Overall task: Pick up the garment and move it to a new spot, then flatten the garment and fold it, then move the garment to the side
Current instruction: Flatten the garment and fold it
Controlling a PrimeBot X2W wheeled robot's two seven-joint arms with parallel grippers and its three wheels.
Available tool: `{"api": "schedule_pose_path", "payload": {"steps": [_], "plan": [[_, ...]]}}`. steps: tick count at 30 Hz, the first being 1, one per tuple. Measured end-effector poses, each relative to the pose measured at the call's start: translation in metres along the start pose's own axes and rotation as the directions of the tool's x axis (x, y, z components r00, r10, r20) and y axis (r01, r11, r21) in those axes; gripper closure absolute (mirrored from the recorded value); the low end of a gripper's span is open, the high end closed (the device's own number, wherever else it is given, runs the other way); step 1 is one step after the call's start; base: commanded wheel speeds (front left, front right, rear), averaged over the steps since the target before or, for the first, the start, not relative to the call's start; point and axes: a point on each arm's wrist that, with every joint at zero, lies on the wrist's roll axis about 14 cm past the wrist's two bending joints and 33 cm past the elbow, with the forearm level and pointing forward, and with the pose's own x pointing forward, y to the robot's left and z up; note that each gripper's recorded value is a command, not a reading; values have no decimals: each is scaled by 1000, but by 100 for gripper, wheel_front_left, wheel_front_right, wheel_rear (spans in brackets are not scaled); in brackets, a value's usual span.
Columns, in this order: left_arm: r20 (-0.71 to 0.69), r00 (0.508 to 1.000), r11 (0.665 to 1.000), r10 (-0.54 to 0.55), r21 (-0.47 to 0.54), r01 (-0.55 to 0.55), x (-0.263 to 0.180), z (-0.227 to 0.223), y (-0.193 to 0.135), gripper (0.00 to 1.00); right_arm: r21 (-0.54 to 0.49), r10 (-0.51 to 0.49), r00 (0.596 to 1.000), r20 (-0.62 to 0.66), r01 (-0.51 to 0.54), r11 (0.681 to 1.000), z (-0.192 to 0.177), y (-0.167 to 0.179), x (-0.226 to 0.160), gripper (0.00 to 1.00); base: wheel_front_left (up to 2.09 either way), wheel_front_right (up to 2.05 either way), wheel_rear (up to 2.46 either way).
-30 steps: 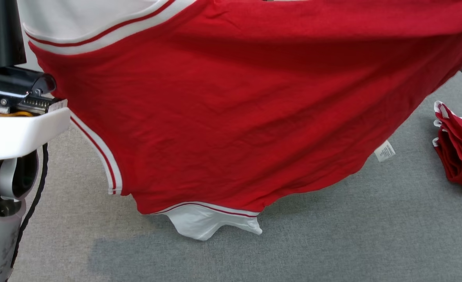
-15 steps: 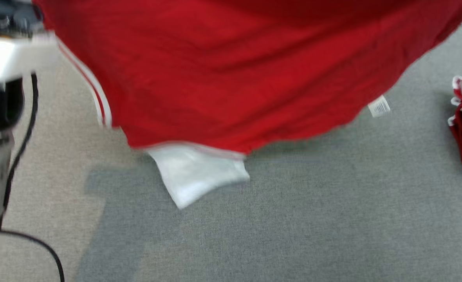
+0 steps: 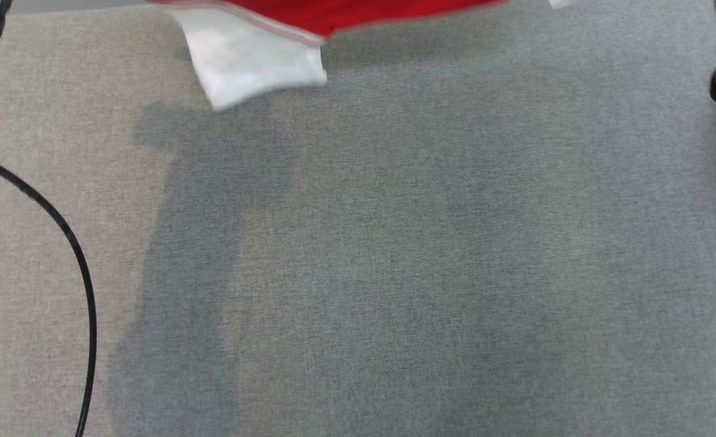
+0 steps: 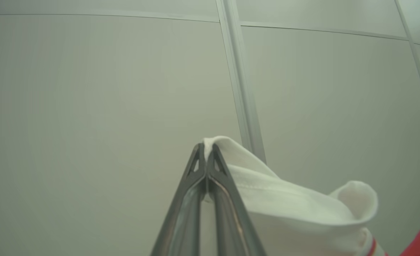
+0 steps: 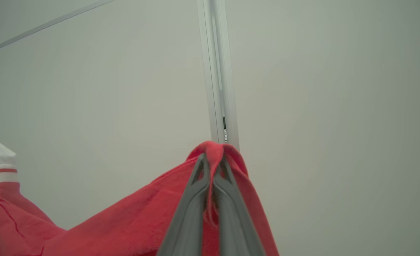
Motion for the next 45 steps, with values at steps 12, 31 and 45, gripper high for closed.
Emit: {"api": "schedule_pose_path", "payload": {"steps": [12, 31, 45], "plan": [[-447, 894, 987, 35, -125, -102, -48, -136, -4, 100, 64, -66, 945, -322, 91, 994, -106, -4, -18, 100, 0, 0, 0], [-713, 696, 908, 86, -232, -350, -249, -229, -21, 100, 204, -55, 749, -661, 250, 947, -245, 21, -185, 100, 0, 0, 0], [-711, 678, 903, 187, -146, -403, -396, -135, -33, 100, 261, -137, 740, -659, 395, 881, -191, 27, -321, 100, 0, 0, 0]]}}
